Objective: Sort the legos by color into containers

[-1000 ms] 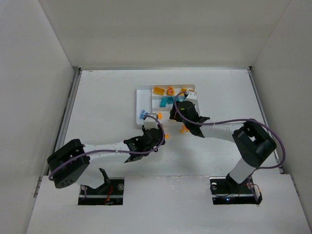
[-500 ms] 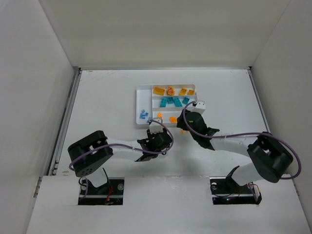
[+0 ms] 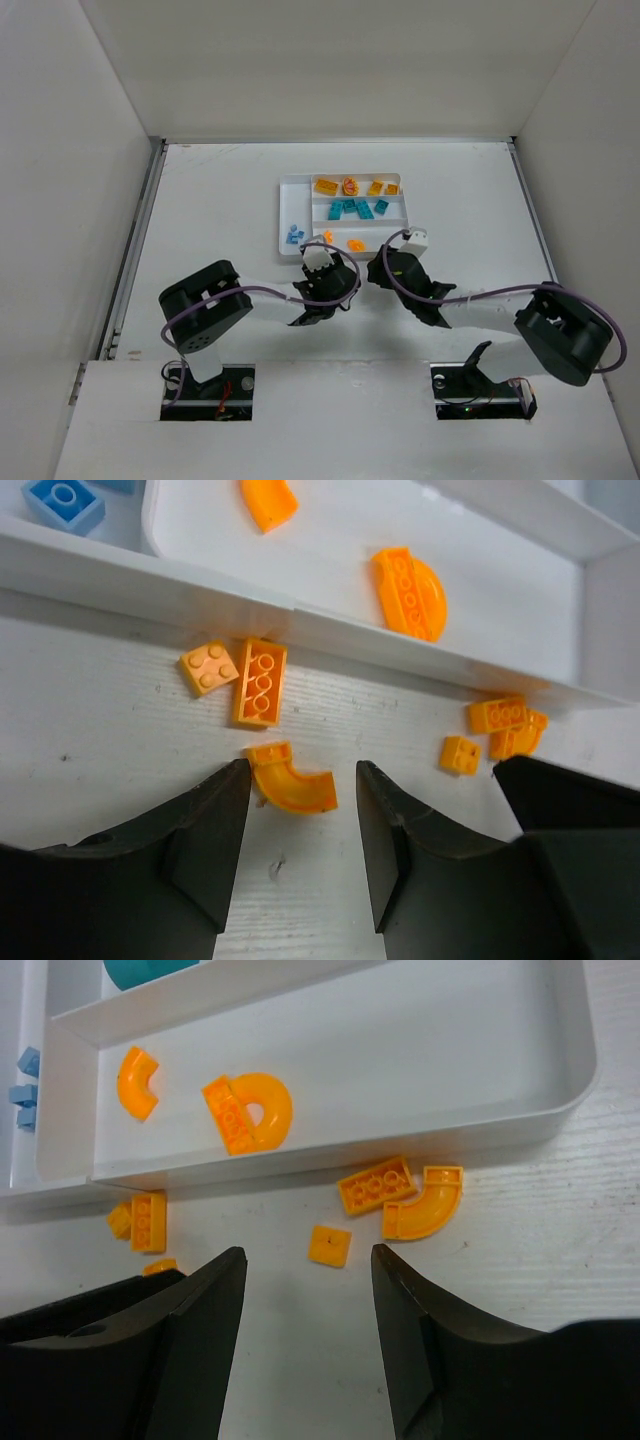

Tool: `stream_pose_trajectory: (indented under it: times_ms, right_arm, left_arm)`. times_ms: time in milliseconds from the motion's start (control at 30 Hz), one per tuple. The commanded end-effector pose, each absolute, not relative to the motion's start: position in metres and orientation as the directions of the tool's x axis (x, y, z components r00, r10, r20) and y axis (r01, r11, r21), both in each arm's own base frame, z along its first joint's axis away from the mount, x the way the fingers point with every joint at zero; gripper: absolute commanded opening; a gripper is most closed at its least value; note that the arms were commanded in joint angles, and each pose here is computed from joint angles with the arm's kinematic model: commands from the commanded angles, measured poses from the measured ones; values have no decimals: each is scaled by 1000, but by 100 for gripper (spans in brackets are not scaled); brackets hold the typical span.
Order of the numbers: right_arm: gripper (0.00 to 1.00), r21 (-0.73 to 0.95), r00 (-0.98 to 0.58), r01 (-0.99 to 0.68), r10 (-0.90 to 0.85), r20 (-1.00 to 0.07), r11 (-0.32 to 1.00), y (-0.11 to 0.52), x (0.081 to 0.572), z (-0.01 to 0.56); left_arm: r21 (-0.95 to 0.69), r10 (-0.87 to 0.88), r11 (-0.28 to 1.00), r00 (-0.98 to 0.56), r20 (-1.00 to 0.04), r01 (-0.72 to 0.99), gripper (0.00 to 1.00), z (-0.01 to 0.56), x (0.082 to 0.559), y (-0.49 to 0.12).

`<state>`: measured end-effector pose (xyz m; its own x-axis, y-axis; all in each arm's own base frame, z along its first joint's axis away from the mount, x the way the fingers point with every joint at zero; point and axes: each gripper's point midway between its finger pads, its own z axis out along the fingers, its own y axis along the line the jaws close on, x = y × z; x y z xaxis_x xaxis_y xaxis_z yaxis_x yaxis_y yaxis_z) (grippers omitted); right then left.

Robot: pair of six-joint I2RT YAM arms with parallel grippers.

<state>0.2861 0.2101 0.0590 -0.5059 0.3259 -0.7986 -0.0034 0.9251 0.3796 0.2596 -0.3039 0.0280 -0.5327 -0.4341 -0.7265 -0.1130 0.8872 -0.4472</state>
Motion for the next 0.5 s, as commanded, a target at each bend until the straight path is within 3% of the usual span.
stream_pose_trajectory:
  times_ms: [0, 200, 467]
  right_arm:
    - [59, 472, -433, -4, 424, -795, 882, 214, 292, 84]
    - [60, 494, -423, -16, 441, -791, 870, 213, 287, 91]
    - [61, 536, -403, -32, 480, -780, 844, 208, 281, 103]
  left_arm:
    - [-403, -433, 897, -561, -706, -185, 45, 2, 258, -294]
    - [-317, -364, 930, -585, -725, -186, 43, -10, 256, -291]
    - [-145, -143, 988, -630, -763, -49, 28, -13, 249, -288]
